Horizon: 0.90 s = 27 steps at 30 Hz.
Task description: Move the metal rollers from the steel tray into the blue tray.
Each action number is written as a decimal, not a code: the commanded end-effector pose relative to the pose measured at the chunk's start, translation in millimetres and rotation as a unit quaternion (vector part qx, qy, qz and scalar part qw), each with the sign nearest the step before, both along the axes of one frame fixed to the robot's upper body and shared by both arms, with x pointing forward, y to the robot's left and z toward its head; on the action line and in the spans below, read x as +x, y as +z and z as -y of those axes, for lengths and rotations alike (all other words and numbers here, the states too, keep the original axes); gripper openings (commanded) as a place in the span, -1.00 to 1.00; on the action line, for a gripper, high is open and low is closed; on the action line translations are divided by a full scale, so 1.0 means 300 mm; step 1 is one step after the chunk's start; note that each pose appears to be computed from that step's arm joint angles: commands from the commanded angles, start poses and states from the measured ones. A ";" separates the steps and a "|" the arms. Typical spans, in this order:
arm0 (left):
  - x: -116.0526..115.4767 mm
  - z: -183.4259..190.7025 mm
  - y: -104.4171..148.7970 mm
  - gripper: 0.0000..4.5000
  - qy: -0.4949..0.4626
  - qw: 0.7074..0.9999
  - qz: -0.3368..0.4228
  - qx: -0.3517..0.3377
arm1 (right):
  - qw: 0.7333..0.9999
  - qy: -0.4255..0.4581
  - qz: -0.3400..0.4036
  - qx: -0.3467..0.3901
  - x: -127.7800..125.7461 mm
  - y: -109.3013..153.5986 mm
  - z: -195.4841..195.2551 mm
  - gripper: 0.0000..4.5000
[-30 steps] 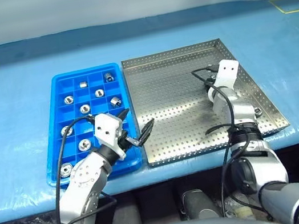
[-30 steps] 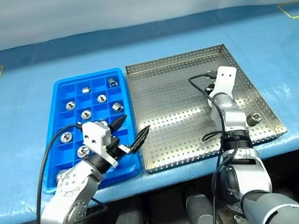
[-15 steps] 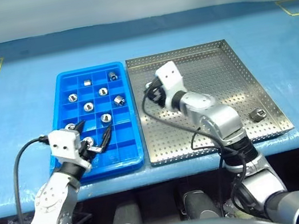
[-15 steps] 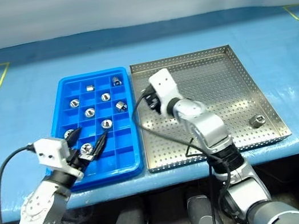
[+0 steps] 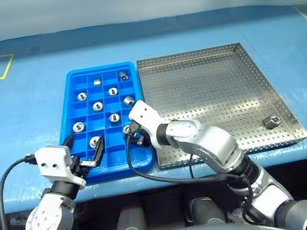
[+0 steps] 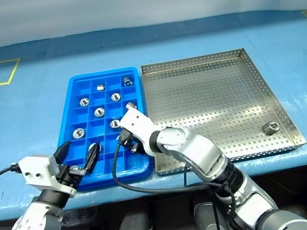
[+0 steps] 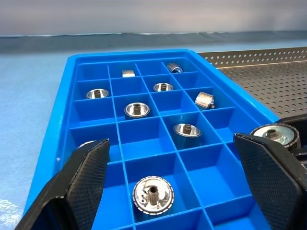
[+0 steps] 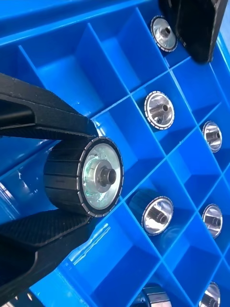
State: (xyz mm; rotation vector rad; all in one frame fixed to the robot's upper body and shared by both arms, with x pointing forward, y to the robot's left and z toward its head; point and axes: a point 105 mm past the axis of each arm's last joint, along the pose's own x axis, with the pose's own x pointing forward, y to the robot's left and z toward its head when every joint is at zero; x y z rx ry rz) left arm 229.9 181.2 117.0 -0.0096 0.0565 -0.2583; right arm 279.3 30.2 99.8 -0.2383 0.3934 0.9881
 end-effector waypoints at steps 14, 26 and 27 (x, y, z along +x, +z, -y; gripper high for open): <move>0.027 0.087 0.061 1.00 -0.066 0.997 0.038 -0.010 | 0.997 -0.081 0.007 0.015 0.058 0.022 0.063 0.75; 0.094 0.240 0.065 1.00 -0.178 0.983 0.038 -0.033 | 0.873 -0.470 0.092 0.094 0.181 0.117 0.498 0.99; 0.099 0.250 0.065 1.00 -0.185 0.981 0.037 -0.036 | 0.844 -0.517 0.096 0.099 0.177 0.113 0.547 0.99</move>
